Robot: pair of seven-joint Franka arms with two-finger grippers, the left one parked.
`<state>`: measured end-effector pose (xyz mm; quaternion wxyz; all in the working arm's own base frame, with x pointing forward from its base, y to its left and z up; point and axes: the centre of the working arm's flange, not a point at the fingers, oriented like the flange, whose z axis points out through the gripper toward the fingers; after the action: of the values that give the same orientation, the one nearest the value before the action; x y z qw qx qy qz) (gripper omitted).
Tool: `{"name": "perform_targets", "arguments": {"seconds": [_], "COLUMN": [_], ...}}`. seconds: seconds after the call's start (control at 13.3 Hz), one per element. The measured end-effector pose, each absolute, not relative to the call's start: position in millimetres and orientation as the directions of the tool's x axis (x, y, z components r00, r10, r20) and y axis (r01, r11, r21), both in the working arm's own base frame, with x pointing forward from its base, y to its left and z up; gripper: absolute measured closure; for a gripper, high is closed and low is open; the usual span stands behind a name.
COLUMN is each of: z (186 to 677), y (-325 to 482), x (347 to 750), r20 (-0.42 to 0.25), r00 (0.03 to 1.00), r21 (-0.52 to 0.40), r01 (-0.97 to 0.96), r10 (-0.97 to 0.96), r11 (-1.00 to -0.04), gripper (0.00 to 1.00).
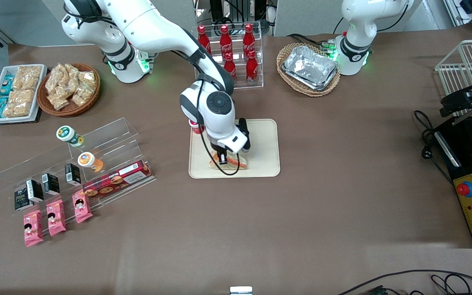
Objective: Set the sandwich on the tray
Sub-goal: 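Carry the held sandwich over the cream tray, then lower the sandwich onto the tray and open the right gripper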
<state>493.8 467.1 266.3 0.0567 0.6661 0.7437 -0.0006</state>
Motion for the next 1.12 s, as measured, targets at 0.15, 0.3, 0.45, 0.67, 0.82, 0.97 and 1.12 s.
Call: {"name": "perform_targets", "arguments": {"seconds": [0.15, 0.3, 0.45, 0.67, 0.82, 0.97, 1.12], "z": [257, 252, 251, 251, 256, 276, 319], "y": [473, 474, 474, 470, 466, 457, 434], "x": [489, 490, 491, 495, 500, 511, 532], "r20": [-0.095, -0.090, -0.088, -0.087, -0.077, -0.036, -0.006], "r00": [-0.128, -0.131, -0.128, -0.117, -0.095, -0.028, 0.041], "r21": [0.082, 0.092, 0.094, 0.097, 0.102, 0.091, 0.089], "r01": [0.987, 0.986, 0.986, 0.987, 0.989, 0.995, 0.995], "r10": [0.987, 0.987, 0.988, 0.989, 0.992, 0.999, 0.999], "r11": [0.136, 0.140, 0.136, 0.126, 0.103, 0.031, -0.040], "gripper": [0.50, 0.48, 0.46, 0.19, 0.01, 0.00, 0.00]}}
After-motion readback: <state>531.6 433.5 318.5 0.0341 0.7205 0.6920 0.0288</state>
